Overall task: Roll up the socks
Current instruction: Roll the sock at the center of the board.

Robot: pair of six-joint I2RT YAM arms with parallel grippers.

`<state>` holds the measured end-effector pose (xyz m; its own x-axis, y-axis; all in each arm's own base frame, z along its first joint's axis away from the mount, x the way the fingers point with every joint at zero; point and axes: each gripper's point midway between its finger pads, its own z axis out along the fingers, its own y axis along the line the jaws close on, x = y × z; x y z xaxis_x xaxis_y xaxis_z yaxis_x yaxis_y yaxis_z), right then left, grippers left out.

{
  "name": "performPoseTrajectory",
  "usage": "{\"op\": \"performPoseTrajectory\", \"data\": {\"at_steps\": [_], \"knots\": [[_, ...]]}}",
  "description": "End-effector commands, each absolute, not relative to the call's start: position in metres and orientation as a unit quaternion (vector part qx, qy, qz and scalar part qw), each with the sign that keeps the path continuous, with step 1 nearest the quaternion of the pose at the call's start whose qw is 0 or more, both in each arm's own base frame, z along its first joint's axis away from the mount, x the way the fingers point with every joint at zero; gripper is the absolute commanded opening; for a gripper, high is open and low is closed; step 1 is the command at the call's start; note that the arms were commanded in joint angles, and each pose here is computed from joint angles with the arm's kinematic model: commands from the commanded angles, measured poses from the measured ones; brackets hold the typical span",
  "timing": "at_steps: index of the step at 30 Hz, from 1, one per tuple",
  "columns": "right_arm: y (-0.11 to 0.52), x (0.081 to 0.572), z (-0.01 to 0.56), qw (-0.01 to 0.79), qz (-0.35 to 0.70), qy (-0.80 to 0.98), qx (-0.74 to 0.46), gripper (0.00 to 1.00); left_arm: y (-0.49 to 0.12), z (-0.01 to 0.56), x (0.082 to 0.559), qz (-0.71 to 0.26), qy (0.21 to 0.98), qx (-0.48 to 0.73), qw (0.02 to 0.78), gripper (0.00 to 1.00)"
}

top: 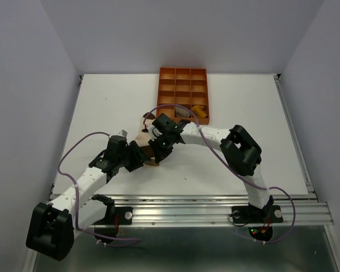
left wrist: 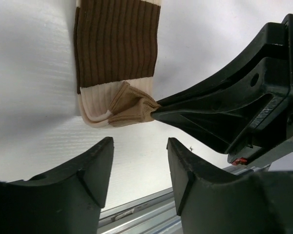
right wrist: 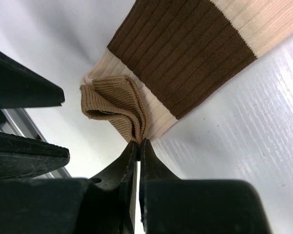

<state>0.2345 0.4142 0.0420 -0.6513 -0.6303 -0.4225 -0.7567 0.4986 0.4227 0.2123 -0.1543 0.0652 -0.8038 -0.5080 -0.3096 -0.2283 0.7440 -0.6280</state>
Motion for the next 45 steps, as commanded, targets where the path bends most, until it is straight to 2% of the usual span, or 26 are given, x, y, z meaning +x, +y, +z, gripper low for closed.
{"op": "performPoseTrajectory", "data": {"at_steps": [1,12,17,19,24,29,32,34,37,41,42,45], "knots": [[0.425,0.241,0.053,0.117,0.308,0.85,-0.412,0.01,-0.156,0.08,0.224,-0.304,0.894,-0.193,0.268,0.56],[0.429,0.245,0.053,0.122,0.306,0.837,-0.436,0.01,-0.132,0.057,0.228,-0.225,0.908,-0.233,0.265,0.55],[0.431,0.252,0.051,0.127,0.295,0.83,-0.455,0.01,-0.134,0.059,0.229,-0.229,0.907,-0.232,0.266,0.54],[0.432,0.254,0.053,0.13,0.293,0.827,-0.461,0.01,-0.129,0.052,0.227,-0.213,0.91,-0.242,0.259,0.5],[0.43,0.252,0.048,0.119,0.288,0.825,-0.471,0.01,-0.126,0.04,0.229,-0.193,0.913,-0.261,0.245,0.51],[0.427,0.251,0.045,0.115,0.284,0.823,-0.478,0.01,-0.126,0.035,0.235,-0.187,0.915,-0.261,0.245,0.59],[0.425,0.252,0.043,0.111,0.279,0.823,-0.482,0.01,-0.128,0.035,0.234,-0.191,0.916,-0.258,0.242,0.7],[0.425,0.252,0.041,0.11,0.278,0.821,-0.487,0.01,-0.133,0.042,0.238,-0.212,0.91,-0.251,0.254,0.82],[0.427,0.254,0.039,0.11,0.275,0.821,-0.488,0.01,-0.138,0.05,0.239,-0.237,0.902,-0.238,0.27,0.87],[0.43,0.258,0.042,0.116,0.276,0.821,-0.486,0.01,-0.134,0.043,0.237,-0.222,0.906,-0.247,0.262,0.84],[0.432,0.259,0.042,0.117,0.277,0.822,-0.484,0.01,-0.135,0.038,0.234,-0.219,0.911,-0.242,0.252,0.79],[0.433,0.261,0.039,0.116,0.273,0.827,-0.477,0.01,-0.138,0.034,0.232,-0.222,0.915,-0.233,0.242,0.75]]}}
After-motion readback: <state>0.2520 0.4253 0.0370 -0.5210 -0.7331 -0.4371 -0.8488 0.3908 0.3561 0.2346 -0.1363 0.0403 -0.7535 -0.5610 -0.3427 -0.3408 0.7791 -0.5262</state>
